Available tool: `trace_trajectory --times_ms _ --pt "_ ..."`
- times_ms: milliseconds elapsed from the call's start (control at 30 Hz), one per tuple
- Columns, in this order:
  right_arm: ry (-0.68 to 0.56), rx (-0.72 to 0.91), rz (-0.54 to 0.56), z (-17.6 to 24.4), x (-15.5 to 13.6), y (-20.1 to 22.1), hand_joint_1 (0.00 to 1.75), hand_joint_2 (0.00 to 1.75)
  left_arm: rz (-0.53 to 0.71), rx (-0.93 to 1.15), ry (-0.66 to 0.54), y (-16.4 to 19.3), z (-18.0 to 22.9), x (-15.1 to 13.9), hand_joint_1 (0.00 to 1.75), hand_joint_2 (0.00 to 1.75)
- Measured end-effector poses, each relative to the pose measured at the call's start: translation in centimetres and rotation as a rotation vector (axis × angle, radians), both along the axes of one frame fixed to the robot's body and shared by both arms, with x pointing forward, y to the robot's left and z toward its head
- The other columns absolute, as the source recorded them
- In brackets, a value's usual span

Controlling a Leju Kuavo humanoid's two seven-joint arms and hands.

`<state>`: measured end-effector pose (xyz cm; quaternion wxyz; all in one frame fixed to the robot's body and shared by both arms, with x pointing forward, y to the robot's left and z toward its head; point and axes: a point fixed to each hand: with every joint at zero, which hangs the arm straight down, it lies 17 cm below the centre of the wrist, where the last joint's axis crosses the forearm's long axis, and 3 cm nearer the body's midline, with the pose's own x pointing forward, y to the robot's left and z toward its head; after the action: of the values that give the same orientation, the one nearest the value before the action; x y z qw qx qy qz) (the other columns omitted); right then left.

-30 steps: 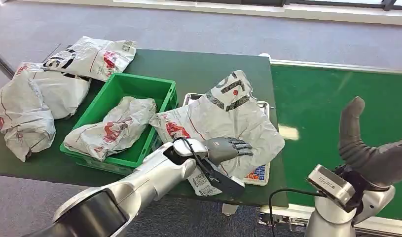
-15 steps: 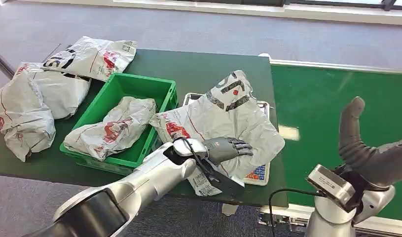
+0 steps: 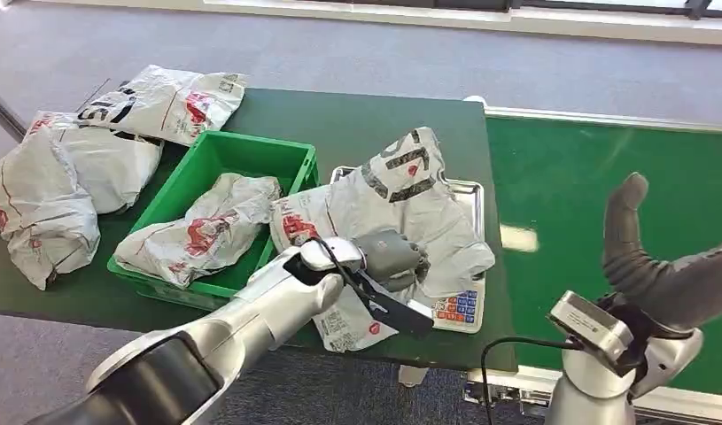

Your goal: Moved the parcel from conveyor to table for the left to box.

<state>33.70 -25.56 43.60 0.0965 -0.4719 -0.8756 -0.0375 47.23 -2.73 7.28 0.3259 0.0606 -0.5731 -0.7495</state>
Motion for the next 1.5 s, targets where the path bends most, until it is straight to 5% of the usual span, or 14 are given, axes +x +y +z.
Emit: trace_trajectory --times_ms 1400,1500 --pt "0.008 0.0 0.003 -0.2 0.3 0.1 0.0 1.75 0.007 0.005 -0.002 0.6 -0.1 0.3 1.75 1.75" --pt "0.011 -0.006 -0.001 -0.3 0.3 0.1 0.0 1.75 0.108 0.122 -0.176 4.5 -0.3 3.7 1.75 1.75"
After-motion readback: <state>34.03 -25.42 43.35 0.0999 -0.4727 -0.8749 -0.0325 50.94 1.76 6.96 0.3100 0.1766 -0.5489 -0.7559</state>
